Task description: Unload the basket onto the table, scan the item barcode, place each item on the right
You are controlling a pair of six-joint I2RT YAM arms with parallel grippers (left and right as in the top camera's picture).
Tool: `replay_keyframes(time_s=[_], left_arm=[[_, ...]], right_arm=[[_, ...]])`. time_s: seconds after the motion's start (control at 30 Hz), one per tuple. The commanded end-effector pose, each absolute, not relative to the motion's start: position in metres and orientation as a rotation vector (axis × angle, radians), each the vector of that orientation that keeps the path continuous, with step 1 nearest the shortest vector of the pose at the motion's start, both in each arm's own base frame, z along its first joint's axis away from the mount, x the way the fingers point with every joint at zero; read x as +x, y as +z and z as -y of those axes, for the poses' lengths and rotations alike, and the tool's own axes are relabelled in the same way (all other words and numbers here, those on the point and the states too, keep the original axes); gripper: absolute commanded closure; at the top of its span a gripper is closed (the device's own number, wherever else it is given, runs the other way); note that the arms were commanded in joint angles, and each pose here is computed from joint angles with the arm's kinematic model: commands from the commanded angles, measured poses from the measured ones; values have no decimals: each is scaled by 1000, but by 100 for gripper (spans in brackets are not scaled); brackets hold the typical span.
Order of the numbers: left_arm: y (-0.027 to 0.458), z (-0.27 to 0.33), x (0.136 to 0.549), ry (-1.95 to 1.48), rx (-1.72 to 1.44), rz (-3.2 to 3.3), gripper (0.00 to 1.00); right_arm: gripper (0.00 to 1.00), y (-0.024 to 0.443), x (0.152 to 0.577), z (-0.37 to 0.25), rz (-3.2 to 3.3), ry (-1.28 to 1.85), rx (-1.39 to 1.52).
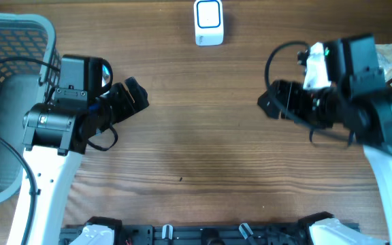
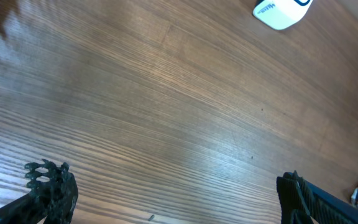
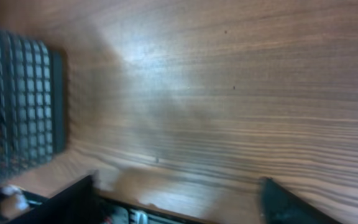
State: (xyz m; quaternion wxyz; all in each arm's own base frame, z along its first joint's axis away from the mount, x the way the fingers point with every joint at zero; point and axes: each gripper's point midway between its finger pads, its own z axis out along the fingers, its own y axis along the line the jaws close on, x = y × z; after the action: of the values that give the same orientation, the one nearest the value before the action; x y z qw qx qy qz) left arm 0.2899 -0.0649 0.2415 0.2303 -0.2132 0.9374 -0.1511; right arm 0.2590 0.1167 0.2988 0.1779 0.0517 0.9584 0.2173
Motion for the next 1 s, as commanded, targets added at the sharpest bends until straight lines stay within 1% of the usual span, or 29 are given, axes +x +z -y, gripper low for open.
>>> replay_keyframes(time_s=[0.0,0.1,0.23,0.3,0.47,0.67,0.87,0.97], left_arm=[[246,65,291,-428,-566,-2570,0],[246,65,291,-428,-566,-2570,0],[246,65,291,-428,-566,-2570,0],[246,65,291,-428,-566,-2570,0],[246,65,291,-428,-566,-2570,0],[246,65,291,-428,-566,-2570,0],[246,65,291,-428,-566,-2570,0],[246,65,291,-428,-566,-2570,0]], right_arm=[[0,298,220,-128,-2727,512,31],[0,294,210,-135,-2759,525,26],[0,290,215,-137,-2781,550,202],[0,288,216,-138,-2790,551,236],[0,285,219,-133,-2789,497,232],[0,285,220,-132,-2779,463,57],[0,283,229,-119,-2738,346,70],[0,287,243,-125,-2633,351,-101]])
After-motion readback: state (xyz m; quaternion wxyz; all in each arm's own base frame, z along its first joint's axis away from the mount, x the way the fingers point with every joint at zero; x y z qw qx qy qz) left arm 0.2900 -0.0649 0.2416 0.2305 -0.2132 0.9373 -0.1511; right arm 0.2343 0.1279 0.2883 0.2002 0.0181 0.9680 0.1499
